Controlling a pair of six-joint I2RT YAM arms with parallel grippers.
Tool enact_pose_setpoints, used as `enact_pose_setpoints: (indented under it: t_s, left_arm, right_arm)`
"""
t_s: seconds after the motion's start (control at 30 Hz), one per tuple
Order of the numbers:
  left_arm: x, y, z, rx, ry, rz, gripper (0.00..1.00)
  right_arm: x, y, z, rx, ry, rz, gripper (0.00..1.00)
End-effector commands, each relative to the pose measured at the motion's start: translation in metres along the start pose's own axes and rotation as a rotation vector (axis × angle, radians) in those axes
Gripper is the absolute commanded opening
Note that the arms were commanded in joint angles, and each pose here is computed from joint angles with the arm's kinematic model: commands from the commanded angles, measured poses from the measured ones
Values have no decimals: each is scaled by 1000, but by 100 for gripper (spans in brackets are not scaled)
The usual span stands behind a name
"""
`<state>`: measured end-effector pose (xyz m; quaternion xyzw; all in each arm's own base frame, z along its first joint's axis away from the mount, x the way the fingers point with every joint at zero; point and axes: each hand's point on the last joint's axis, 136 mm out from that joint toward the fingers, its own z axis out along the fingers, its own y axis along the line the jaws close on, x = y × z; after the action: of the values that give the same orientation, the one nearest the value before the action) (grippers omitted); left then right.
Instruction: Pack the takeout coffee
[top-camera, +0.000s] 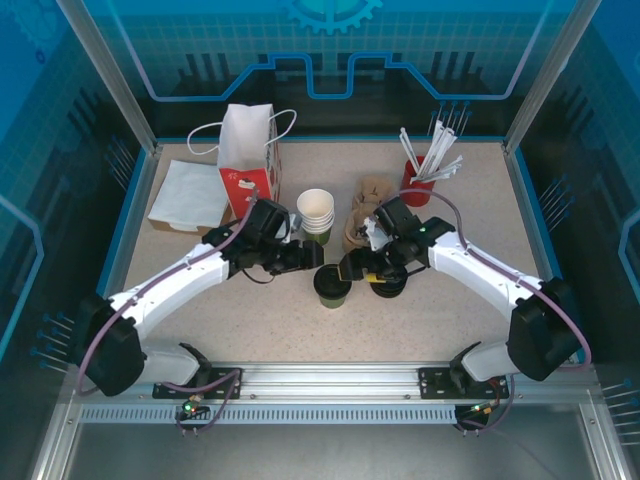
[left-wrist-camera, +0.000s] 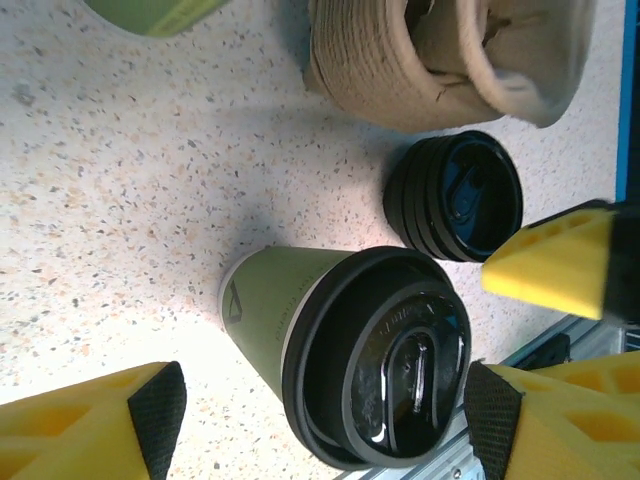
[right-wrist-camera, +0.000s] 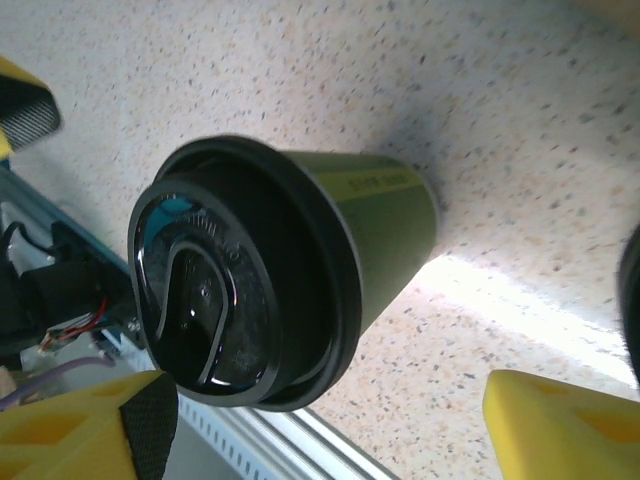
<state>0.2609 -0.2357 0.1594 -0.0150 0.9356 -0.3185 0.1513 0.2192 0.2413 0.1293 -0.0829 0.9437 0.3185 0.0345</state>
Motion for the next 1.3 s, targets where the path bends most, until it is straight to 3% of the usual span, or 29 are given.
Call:
enact_pose_setpoints:
  t_s: [0.0,1.0,1.27]
  left_arm:
    - [-3,2,-17,7,-36,-10,77]
    - [10,55,-49,-45,-73,-166,79]
    - [18,49,-47,58,-27,-205,78]
  right_arm:
    - [7,17,6,-106,27,11,84]
    - [-57,96,62,-241,97,-129,81]
    - [-65,77,30,-139,7,-138,81]
